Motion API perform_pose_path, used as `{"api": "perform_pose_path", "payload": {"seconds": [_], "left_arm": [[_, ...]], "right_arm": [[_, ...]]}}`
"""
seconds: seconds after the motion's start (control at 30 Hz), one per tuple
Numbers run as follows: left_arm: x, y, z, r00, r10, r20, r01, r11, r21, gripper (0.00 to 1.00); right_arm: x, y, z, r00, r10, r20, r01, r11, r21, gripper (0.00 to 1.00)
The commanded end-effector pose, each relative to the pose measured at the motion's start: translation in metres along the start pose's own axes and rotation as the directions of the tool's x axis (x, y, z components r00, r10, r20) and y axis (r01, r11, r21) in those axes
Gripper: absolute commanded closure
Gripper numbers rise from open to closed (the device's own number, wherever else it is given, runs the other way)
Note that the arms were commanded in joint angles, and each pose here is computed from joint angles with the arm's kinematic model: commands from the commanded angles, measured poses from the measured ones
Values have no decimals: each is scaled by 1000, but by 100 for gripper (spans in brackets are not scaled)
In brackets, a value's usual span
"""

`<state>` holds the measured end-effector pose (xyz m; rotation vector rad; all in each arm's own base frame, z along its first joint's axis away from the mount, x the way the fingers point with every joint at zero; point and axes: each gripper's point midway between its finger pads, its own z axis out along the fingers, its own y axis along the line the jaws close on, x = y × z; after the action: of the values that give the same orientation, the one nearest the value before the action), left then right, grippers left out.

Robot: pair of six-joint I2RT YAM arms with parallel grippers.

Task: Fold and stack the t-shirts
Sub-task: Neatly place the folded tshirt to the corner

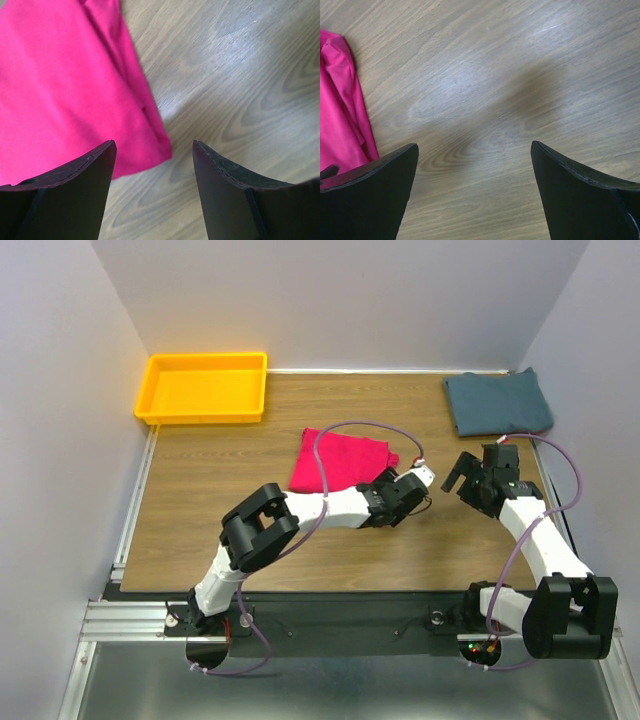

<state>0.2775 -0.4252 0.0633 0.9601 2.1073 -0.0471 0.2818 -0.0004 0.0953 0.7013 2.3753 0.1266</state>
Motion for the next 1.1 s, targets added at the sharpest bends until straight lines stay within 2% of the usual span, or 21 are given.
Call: {"api": "perform_pose_path", "payload": {"seconds": [0.0, 0.13, 0.23, 0.27, 0.33, 0.37, 0.43, 0.47, 0.53, 0.7, 0.83, 1.07], "left_arm": [[-15, 0, 2, 997, 77, 13, -77, 996, -38, 26], [-2, -3, 14, 993, 115, -39, -117, 991, -60, 26], [10, 1, 21, 988, 129, -86, -137, 986, -96, 36], [16, 0, 24, 985, 134, -106, -145, 984, -99, 45], [19, 2, 23, 984, 132, -121, -145, 984, -107, 53], [21, 2, 24, 983, 134, -127, -148, 983, -109, 62], [27, 2, 25, 979, 142, -143, -158, 981, -108, 70], [29, 2, 25, 982, 118, -146, -136, 984, -115, 83], [34, 6, 24, 982, 104, -155, -124, 985, -120, 96], [26, 9, 13, 992, 24, -126, -35, 996, -87, 100], [14, 10, 4, 995, -42, -87, 40, 999, -34, 100], [-6, 12, -10, 995, -94, -38, 95, 995, 6, 100]], "right_arm": [[-9, 9, -5, 1000, 0, 13, 1, 999, -40, 0], [-7, 11, -5, 1000, -2, 2, 3, 998, -57, 0], [-7, 13, -4, 1000, -6, -3, 6, 998, -61, 0], [-8, 14, -4, 1000, -10, -5, 10, 998, -67, 0], [-4, 26, -4, 999, -21, -33, 17, 991, -131, 0], [-3, 30, -3, 999, -27, -42, 21, 988, -155, 0], [-1, 42, 0, 997, -18, -73, 2, 978, -209, 0], [-1, 45, 2, 996, -12, -83, -6, 975, -221, 0], [-9, 58, 9, 996, 6, -94, -30, 966, -255, 0], [-14, 83, 22, 989, 26, -147, -74, 939, -335, 0], [-12, 121, 31, 966, 38, -256, -163, 856, -490, 0], [-17, 151, 60, 934, 79, -349, -276, 779, -562, 0]]}}
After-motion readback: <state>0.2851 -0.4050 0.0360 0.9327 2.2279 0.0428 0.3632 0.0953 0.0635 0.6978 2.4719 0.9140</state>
